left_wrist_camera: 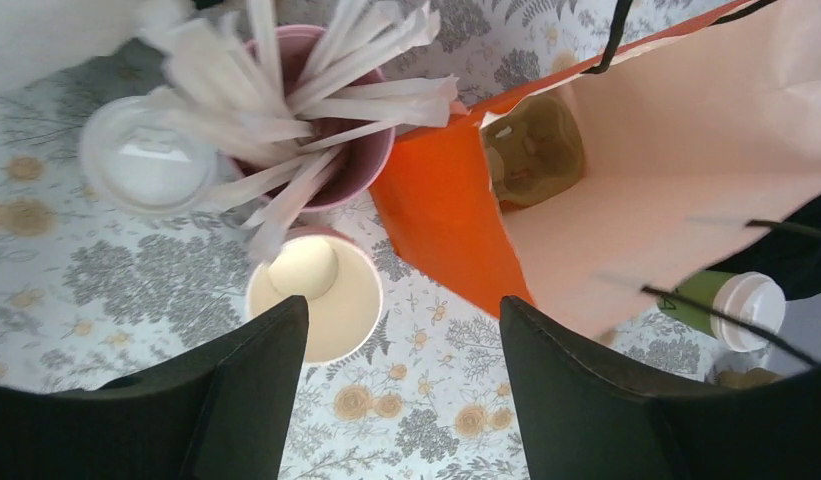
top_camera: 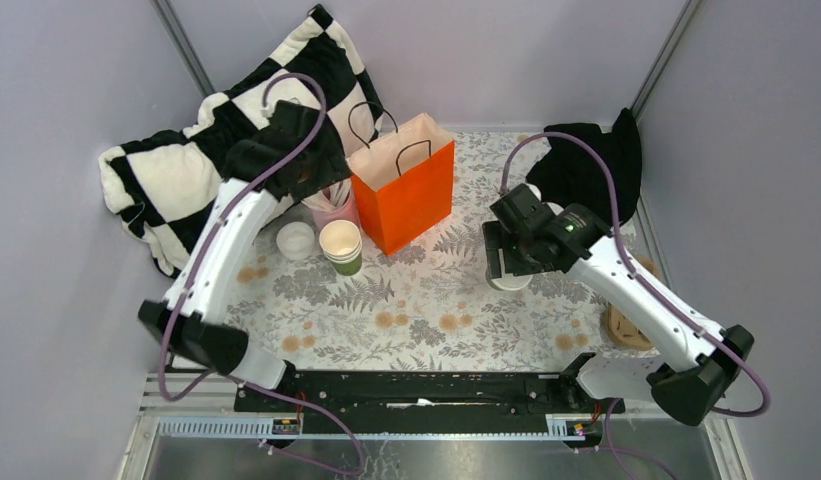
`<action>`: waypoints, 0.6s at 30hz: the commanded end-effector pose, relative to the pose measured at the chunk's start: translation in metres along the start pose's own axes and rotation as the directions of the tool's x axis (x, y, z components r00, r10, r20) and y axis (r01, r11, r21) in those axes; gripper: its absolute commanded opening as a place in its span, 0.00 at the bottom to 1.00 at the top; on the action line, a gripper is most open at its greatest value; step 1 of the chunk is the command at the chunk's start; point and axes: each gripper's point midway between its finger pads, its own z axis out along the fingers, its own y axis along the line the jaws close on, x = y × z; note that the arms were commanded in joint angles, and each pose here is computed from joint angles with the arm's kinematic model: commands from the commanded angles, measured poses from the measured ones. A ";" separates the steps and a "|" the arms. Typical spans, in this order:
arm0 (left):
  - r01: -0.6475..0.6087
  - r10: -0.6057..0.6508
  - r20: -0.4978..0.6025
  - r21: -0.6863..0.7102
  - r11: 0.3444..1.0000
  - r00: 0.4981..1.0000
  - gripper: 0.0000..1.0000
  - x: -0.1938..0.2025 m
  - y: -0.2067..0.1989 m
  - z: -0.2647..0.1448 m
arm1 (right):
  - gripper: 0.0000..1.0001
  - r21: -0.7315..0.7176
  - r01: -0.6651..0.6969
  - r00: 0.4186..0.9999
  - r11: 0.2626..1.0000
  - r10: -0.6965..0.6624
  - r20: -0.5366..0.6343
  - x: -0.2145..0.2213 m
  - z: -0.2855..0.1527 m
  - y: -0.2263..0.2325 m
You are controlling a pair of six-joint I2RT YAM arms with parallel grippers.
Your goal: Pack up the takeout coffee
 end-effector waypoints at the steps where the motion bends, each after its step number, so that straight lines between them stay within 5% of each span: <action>1: 0.017 -0.019 0.017 0.126 0.992 1.000 0.73 -0.018 -0.038 0.015 | 0.77 0.012 0.007 0.995 1.000 -0.008 0.100 -0.016 -0.028 -0.011; 10: -0.040 0.040 0.000 0.034 0.999 0.999 0.68 0.002 -0.054 0.057 | 0.76 0.021 0.010 0.986 1.000 -0.013 0.165 -0.023 -0.054 -0.024; 18: -0.022 0.021 0.150 0.003 1.000 0.988 0.66 -0.027 -0.045 0.013 | 0.76 0.025 0.022 0.986 0.999 -0.025 0.165 -0.021 -0.054 -0.026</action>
